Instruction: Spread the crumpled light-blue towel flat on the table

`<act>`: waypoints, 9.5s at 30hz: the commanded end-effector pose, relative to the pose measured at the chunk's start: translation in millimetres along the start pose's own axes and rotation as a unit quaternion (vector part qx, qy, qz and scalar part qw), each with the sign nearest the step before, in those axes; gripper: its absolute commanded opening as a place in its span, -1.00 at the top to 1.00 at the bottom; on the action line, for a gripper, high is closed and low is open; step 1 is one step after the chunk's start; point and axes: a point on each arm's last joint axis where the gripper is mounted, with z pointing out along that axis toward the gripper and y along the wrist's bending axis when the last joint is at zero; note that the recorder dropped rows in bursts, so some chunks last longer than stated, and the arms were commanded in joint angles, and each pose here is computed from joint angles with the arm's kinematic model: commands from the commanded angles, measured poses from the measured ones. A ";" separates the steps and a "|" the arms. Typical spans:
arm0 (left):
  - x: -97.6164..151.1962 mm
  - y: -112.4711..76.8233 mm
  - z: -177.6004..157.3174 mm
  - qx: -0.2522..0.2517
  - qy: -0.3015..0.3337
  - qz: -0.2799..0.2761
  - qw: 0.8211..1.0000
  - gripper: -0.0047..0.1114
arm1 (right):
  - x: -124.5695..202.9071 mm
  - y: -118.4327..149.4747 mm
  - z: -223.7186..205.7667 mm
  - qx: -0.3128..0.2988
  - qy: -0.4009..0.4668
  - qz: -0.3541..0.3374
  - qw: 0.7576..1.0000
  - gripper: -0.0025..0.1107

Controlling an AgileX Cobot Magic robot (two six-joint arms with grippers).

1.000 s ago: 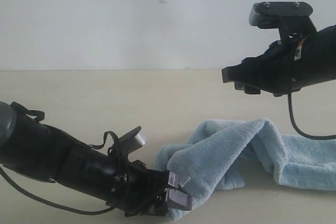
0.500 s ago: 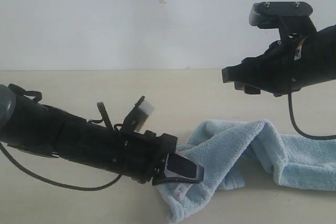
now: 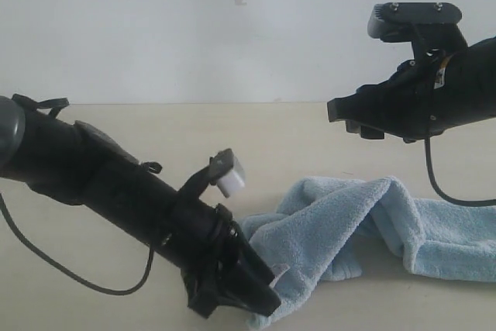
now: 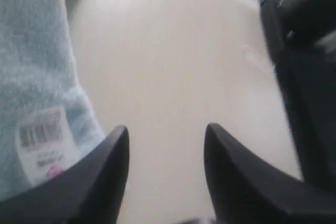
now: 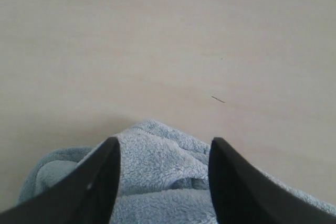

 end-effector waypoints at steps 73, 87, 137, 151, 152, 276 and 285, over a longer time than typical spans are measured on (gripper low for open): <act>-18.1 -83.7 -149.8 -0.435 0.048 -0.114 0.892 0.85 | 98.1 -208.2 -33.0 0.099 0.263 0.361 0.889 0.08; -18.0 -83.8 -149.8 -0.435 0.048 -0.114 0.892 0.85 | 123.0 -232.4 15.6 0.121 0.242 0.385 0.882 0.08; -20.2 -82.8 -150.4 -0.440 0.037 -0.108 0.891 0.85 | 107.6 -198.1 56.3 -0.032 0.187 0.334 0.923 0.68; -20.2 -82.8 -150.4 -0.440 0.037 -0.108 0.891 0.85 | 109.1 -184.1 60.5 -0.040 0.221 0.348 0.910 0.17; -20.2 -82.8 -150.4 -0.440 0.037 -0.108 0.891 0.85 | 105.8 -184.9 58.1 -0.035 0.213 0.343 0.914 0.17; 38.0 83.5 -182.5 -0.661 0.003 -0.166 0.732 0.85 | 19.2 -204.7 73.2 0.152 -0.009 0.229 0.962 0.95; 34.3 104.9 -174.7 -0.646 0.014 -0.139 0.750 0.25 | -1.6 -210.0 95.2 0.109 0.016 0.204 0.973 0.32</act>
